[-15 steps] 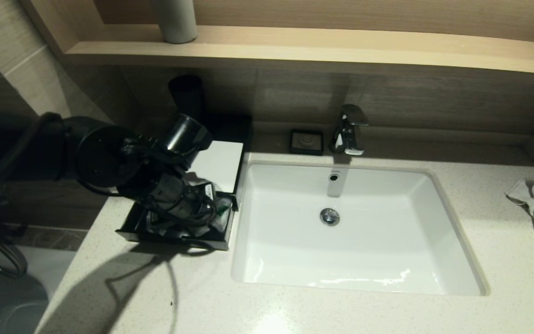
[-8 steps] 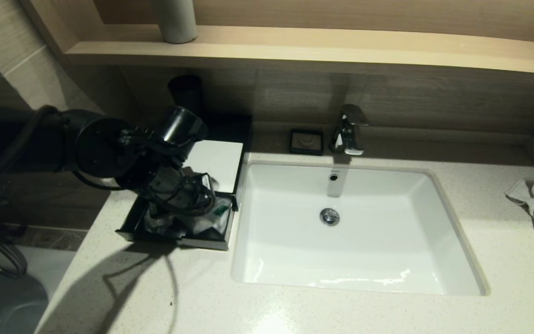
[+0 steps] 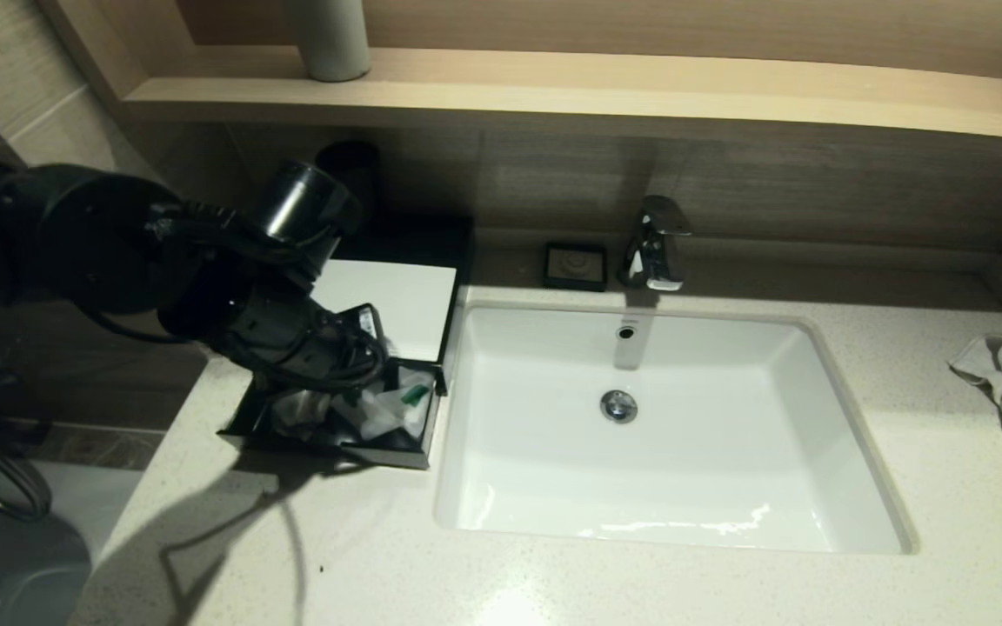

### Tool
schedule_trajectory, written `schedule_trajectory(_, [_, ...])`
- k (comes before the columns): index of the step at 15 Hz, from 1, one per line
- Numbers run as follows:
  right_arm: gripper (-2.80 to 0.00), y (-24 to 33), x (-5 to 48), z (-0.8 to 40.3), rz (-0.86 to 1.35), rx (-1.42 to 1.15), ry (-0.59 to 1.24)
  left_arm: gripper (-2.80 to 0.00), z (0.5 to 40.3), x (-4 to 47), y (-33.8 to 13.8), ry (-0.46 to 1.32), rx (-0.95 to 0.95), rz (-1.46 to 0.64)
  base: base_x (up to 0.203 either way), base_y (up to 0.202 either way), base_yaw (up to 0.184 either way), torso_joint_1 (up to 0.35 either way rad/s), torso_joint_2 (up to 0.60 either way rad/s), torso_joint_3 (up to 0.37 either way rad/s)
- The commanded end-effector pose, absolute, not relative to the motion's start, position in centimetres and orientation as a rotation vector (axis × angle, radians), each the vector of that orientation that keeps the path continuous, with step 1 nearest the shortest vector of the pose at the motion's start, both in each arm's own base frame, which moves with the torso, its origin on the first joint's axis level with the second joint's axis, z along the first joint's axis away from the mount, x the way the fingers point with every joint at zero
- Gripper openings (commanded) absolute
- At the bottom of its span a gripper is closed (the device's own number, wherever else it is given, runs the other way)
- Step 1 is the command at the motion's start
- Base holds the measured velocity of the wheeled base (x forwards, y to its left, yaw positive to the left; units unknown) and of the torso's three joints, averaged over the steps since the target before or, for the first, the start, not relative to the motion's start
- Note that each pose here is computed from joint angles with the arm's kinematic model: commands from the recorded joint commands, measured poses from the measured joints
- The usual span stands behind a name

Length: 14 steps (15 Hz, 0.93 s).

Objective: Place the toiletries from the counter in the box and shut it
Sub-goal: Close the drawer

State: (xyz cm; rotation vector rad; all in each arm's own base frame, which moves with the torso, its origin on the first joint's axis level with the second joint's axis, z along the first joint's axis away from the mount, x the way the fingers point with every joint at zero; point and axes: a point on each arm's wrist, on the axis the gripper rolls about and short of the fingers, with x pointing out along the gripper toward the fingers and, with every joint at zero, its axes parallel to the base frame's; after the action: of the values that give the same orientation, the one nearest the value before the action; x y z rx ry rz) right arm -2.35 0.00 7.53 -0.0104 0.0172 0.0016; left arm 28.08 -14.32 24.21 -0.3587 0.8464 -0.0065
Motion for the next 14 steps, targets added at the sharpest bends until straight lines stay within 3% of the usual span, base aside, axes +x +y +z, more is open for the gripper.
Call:
schedule_trajectory(1, [-2.8, 0.0, -2.4, 7.5, 0.002, -0.011, 0.017, -2.8, 24.3, 27.6, -14.1, 0.859, -0.356, -0.001, 0.0, 0.0, 0.0, 0.0, 0.0, 0.0])
schedule_trajectory(14, [-2.8, 0.0, -2.4, 7.5, 0.002, -0.011, 0.017, -2.8, 20.9, 28.8, -15.3, 0.963, -0.327, 0.04, 0.0, 0.0, 0.0, 0.0, 0.0, 0.0])
